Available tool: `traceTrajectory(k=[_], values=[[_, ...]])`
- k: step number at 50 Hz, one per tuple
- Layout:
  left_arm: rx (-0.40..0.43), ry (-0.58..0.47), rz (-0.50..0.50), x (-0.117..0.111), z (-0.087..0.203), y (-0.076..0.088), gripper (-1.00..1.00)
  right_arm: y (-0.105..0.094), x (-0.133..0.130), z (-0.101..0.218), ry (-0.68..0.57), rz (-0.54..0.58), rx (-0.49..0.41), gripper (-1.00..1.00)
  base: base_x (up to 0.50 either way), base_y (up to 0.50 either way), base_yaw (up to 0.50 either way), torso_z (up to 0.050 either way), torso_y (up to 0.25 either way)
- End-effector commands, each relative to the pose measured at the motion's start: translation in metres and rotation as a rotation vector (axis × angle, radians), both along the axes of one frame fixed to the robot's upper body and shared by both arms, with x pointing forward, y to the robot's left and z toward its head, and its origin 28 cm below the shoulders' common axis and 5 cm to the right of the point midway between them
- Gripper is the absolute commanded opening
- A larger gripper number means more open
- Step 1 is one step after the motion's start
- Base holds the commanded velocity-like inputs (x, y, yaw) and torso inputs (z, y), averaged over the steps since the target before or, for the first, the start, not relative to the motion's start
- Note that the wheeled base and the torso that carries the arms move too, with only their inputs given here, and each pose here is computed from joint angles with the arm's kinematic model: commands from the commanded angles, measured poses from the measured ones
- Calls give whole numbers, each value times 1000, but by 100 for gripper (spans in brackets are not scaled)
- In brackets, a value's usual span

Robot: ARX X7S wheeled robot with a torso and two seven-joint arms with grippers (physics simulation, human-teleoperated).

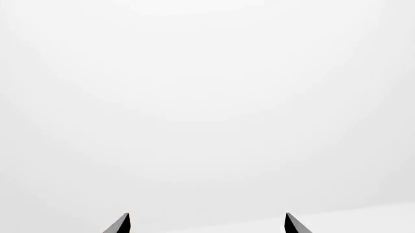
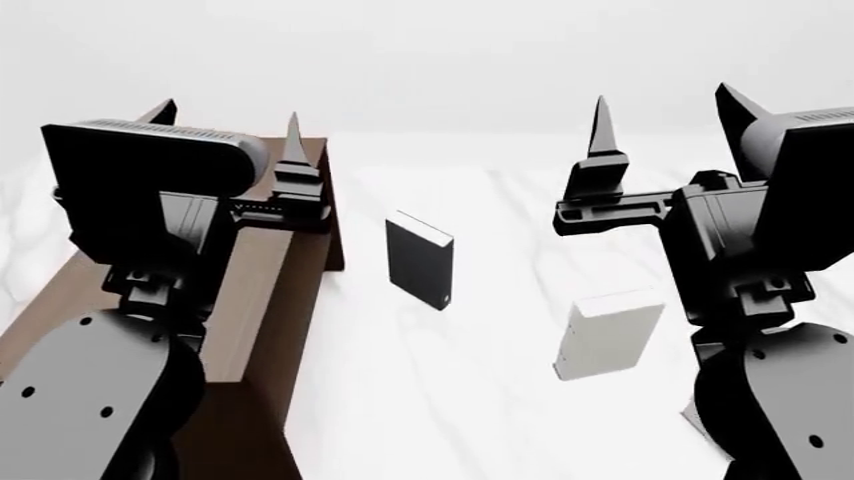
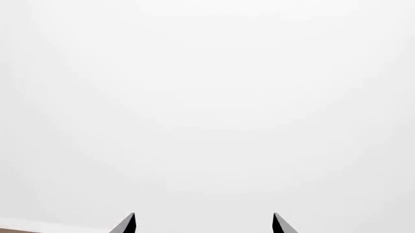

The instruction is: Pick up the book on the right and place it under the cabinet shelf.

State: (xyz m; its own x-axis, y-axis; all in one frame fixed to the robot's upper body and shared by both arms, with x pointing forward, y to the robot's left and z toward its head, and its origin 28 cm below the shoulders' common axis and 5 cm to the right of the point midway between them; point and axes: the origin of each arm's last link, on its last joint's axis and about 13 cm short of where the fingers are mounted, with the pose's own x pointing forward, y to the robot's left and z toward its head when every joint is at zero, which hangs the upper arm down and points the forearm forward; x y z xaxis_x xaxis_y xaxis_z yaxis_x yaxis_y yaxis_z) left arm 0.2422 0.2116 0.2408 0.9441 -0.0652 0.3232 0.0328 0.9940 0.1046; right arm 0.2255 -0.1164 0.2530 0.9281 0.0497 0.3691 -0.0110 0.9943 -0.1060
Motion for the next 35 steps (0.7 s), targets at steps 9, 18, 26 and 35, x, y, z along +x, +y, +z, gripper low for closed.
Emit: traceTrajectory(k=[9,18,26,35], values=[[0,-10,6,-3,3,1,100,0,-2,2,3,0,-3,100,221,0,0,0,1],[3,-10,7,-5,3,0,100,-12,-1,13,135,2,-28,100,0,0,0,0,0],[-2,-7,-3,-5,0,-1,100,-35,-7,62,185,-47,-105,100,0,0,0,0,0],[-15,-6,-41,-10,0,-5,100,-61,-9,92,314,-81,-191,100,0,0,0,0,1]])
